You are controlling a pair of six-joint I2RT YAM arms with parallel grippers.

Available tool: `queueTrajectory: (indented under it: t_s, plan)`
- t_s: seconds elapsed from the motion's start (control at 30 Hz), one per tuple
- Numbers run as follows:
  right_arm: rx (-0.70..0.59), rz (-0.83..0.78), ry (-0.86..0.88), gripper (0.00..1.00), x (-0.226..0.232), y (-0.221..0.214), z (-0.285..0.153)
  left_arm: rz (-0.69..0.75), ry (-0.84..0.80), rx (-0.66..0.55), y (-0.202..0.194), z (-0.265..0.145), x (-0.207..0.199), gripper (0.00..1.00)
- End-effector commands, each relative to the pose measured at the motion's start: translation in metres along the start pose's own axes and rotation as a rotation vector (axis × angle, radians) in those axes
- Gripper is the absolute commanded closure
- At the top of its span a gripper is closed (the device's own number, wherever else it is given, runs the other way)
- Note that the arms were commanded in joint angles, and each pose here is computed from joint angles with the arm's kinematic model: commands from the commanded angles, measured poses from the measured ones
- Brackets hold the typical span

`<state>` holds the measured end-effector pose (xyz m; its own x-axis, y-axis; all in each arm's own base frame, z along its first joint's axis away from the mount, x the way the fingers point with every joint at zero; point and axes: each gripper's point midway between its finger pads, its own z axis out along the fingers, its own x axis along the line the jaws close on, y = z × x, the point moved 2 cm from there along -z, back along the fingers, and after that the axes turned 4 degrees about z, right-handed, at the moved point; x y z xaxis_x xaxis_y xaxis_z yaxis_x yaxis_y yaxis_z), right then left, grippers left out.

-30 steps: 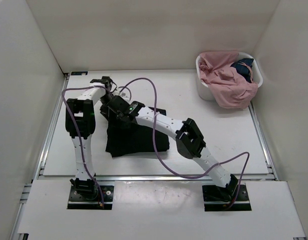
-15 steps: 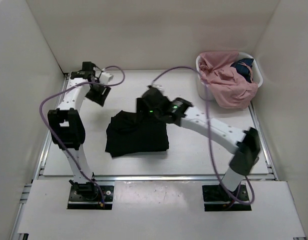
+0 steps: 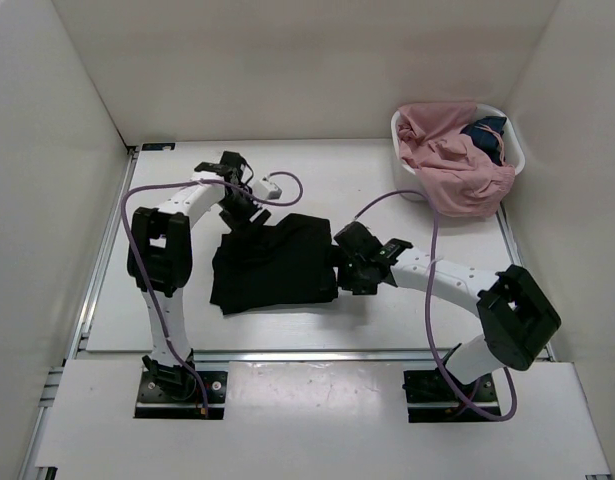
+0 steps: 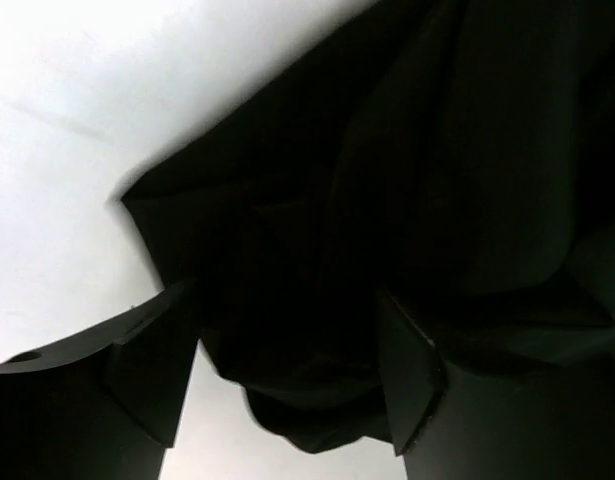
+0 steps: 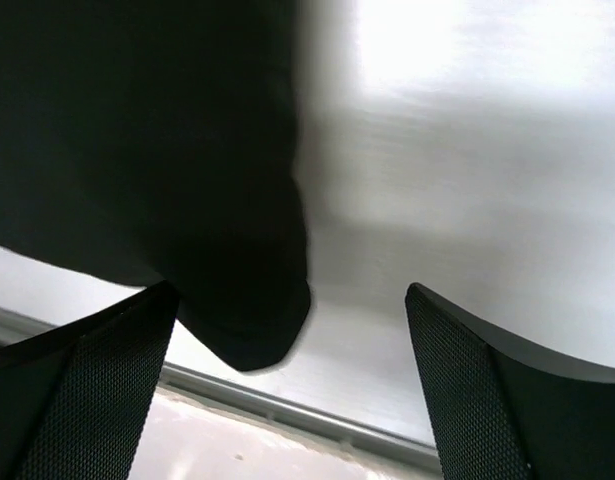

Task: Fold and stack the trousers
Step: Fold the trousers

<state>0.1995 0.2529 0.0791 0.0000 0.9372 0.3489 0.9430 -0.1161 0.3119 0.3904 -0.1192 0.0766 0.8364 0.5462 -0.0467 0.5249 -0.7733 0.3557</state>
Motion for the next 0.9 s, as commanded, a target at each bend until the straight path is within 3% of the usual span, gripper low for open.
queueTrajectory:
  t_s: [0.0,0.03,0.1,0.13,0.17,0.23,0.27,0.33,0.53,0.73,0.77,0.8,0.87]
  plan:
    - [-0.032,0.015,0.179,0.02,0.033,0.011,0.006,0.036,0.020,0.032,-0.011,-0.007,-0.004,0.24]
    - [-0.030,0.023,0.203,0.04,0.036,0.010,0.010,0.036,0.020,0.032,-0.012,-0.009,-0.005,0.33]
    - [0.004,0.054,0.254,0.17,0.037,0.002,0.015,0.043,0.014,0.039,-0.014,-0.007,-0.007,0.42]
    - [-0.009,0.060,0.312,0.24,0.045,0.004,0.018,0.038,0.002,0.052,-0.019,-0.002,-0.008,0.54]
    - [0.009,0.084,0.314,0.43,0.041,-0.003,0.022,0.038,0.002,0.053,-0.019,-0.002,-0.008,0.65]
    - [0.006,0.093,0.320,0.63,0.041,-0.004,0.026,0.012,0.011,0.066,-0.019,0.001,-0.005,0.86]
    - [0.012,0.111,0.306,0.82,0.035,-0.005,0.028,-0.007,0.018,0.062,-0.018,0.001,0.000,0.86]
    - [0.027,0.111,0.301,0.98,0.031,-0.010,0.030,-0.068,0.079,0.016,-0.005,-0.013,0.022,0.86]
    - [0.039,0.104,0.284,1.00,0.015,-0.024,0.023,-0.217,0.240,-0.057,0.013,-0.043,0.082,0.86]
    - [0.080,0.086,0.329,1.00,0.022,-0.029,0.020,-0.254,0.273,0.003,0.007,-0.021,0.093,0.86]
    - [0.086,0.070,0.334,1.00,0.024,-0.028,0.021,-0.265,0.273,0.002,0.008,-0.020,0.094,0.81]
    - [0.097,0.064,0.319,0.98,0.022,-0.030,0.020,-0.266,0.260,0.004,0.008,-0.015,0.093,0.65]
    - [0.092,0.020,0.319,0.58,0.026,-0.025,0.015,-0.258,0.257,0.003,0.011,-0.014,0.090,0.40]
